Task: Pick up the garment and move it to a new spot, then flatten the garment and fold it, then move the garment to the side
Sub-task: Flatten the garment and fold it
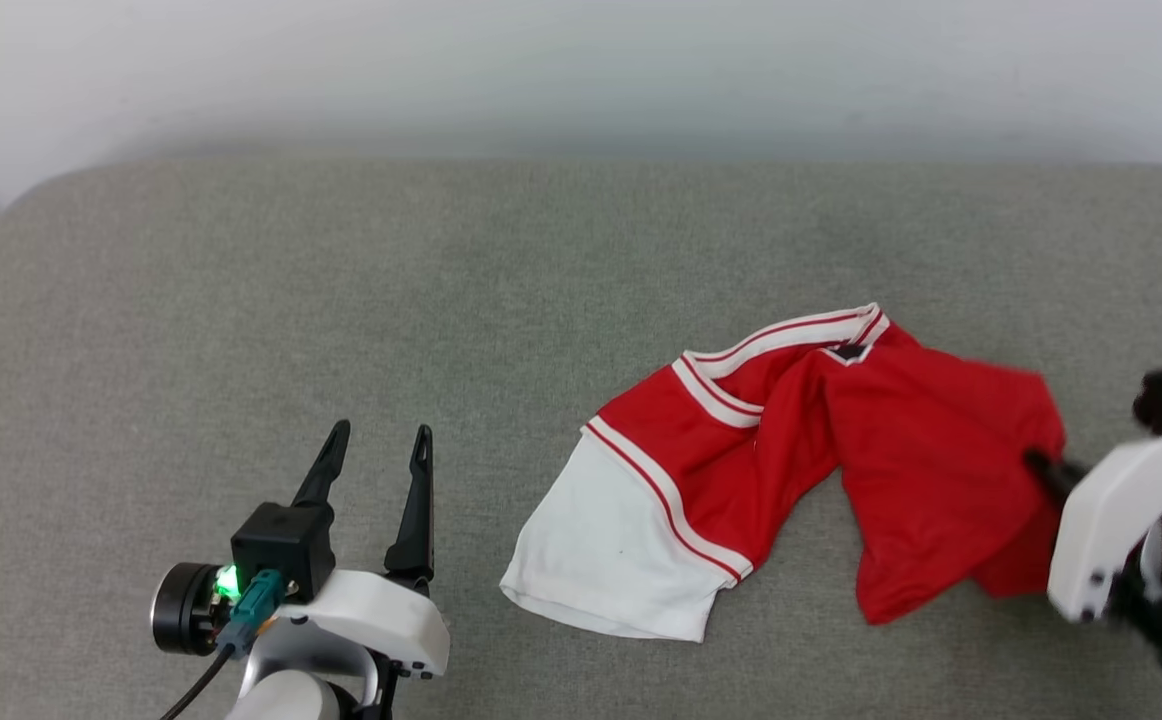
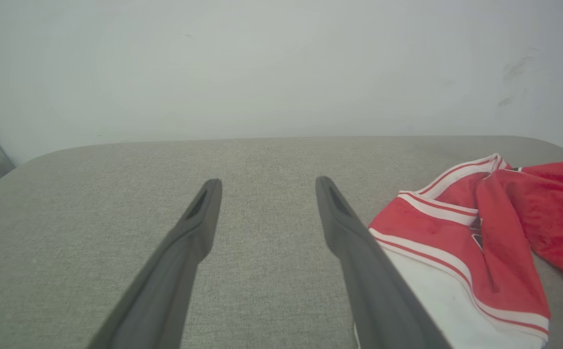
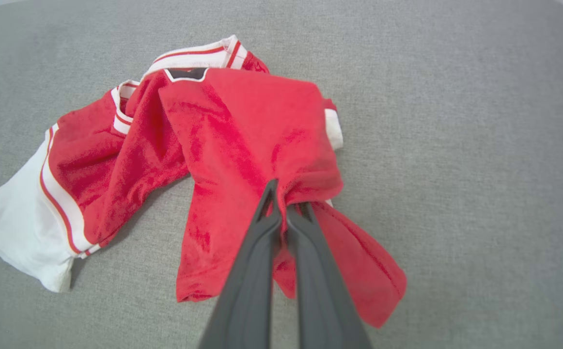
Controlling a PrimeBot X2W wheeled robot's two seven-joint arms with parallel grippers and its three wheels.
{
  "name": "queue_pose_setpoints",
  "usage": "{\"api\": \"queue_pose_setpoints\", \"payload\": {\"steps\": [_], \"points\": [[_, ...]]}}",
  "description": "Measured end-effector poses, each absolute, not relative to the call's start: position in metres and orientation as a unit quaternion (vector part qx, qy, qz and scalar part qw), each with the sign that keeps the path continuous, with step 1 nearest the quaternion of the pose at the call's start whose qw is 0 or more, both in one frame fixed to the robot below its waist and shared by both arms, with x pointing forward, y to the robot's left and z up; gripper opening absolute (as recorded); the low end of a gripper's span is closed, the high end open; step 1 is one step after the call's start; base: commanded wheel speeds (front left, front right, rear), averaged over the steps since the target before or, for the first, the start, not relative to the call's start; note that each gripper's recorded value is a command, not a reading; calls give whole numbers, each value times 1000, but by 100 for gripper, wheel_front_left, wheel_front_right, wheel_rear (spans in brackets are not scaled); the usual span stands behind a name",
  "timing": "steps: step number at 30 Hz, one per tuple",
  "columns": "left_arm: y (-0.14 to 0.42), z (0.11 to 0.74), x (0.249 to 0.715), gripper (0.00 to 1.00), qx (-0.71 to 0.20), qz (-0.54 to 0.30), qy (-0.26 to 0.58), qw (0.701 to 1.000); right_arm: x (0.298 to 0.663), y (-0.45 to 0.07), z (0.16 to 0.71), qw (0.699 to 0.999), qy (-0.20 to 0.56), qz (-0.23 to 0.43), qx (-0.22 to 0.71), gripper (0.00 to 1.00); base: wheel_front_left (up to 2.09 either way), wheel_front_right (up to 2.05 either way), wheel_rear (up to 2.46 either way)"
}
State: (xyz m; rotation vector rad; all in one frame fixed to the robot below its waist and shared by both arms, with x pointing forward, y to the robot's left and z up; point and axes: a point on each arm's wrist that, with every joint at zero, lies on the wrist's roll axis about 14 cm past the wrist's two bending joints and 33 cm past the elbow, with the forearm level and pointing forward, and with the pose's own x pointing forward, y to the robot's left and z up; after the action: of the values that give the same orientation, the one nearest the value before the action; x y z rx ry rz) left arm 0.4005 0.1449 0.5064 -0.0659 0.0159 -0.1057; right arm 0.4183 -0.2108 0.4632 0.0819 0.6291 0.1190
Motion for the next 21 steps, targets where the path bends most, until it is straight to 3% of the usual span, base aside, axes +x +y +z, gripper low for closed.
{"api": "queue_pose_setpoints", "payload": {"steps": [4, 13, 14, 15, 21], "points": [[144, 513, 393, 100, -33, -54, 0, 998, 376, -189, 466, 942, 324, 85, 28, 0, 0, 0, 0], [140, 520, 381, 100, -36, -59, -5, 998, 279, -132, 406, 878, 449, 141, 89, 0, 0, 0, 0], [141, 520, 380, 100, -36, -59, -5, 998, 273, -130, 399, 871, 460, 142, 96, 38, 0, 0, 0], [141, 521, 380, 100, -36, -58, -5, 998, 269, -127, 392, 868, 465, 141, 103, 100, 0, 0, 0], [147, 520, 375, 100, -33, -52, -3, 998, 274, -124, 383, 886, 428, 129, 118, 100, 0, 0, 0]]}}
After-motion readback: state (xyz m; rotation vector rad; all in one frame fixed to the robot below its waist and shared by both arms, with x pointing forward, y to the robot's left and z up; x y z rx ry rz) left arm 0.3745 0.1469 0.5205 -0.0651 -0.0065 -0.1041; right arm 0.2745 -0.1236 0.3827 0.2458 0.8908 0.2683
